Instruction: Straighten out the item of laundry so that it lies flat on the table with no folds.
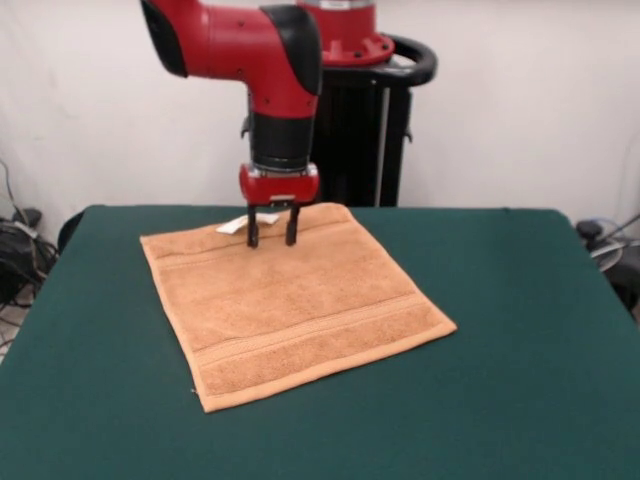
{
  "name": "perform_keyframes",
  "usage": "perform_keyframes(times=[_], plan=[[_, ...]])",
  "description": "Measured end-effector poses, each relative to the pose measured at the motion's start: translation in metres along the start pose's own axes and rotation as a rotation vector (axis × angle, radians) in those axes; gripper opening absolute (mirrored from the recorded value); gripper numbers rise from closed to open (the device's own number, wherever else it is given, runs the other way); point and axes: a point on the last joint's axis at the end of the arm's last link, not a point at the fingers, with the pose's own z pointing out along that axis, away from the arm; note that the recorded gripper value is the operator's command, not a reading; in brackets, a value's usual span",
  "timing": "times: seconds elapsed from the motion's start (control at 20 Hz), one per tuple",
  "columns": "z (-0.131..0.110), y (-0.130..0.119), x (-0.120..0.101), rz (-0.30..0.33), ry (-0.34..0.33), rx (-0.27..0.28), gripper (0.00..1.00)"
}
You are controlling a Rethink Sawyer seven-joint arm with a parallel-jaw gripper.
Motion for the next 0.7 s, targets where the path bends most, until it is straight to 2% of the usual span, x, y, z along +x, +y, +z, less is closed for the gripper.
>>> perform_keyframes(times=[0.3,0.5,0.7], plan=[[-0.006,-0.015,-0.022,0.073,0.03,-0.02,1.0],[-0.012,-0.025,-0.047,0.14,0.048,-0.049,1.0],[-0.021,-0.027,-0.07,0.172,0.055,-0.06,1.0]])
